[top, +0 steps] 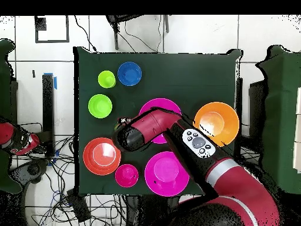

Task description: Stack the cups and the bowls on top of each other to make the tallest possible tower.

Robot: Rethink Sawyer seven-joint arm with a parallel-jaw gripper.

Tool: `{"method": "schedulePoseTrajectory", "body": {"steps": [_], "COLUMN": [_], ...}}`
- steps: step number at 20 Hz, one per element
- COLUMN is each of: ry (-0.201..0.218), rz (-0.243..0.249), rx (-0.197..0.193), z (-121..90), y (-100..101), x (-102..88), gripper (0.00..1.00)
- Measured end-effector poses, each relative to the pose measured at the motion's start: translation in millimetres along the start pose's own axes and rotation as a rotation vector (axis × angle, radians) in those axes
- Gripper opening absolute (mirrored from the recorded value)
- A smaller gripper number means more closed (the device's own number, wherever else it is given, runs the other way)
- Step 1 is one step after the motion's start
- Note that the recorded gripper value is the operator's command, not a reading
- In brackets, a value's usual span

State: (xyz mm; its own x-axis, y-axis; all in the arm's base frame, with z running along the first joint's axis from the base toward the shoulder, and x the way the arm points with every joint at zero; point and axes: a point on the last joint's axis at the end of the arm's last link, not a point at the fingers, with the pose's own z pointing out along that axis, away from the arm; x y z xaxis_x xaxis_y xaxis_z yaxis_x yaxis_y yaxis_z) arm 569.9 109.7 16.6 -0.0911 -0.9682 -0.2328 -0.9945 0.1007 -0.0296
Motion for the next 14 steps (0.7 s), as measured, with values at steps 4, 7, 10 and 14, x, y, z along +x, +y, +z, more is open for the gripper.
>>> {"method": "schedulePoseTrajectory", "body": {"steps": [4, 7, 10, 14], "ry": [0.006, 0.007, 0.007, 0.007], "rz": [-0.005, -0.005, -0.005, -0.005], "rx": [-0.002, -0.003, -0.003, -0.003], "z": [1.1, 1.3, 1.4, 1.3], "y": [1.7, 2.1, 2.2, 2.1], "x": [-1.4, -1.5, -1.3, -1.3], "gripper": [1.00, 1.00, 1.00, 1.00]}}
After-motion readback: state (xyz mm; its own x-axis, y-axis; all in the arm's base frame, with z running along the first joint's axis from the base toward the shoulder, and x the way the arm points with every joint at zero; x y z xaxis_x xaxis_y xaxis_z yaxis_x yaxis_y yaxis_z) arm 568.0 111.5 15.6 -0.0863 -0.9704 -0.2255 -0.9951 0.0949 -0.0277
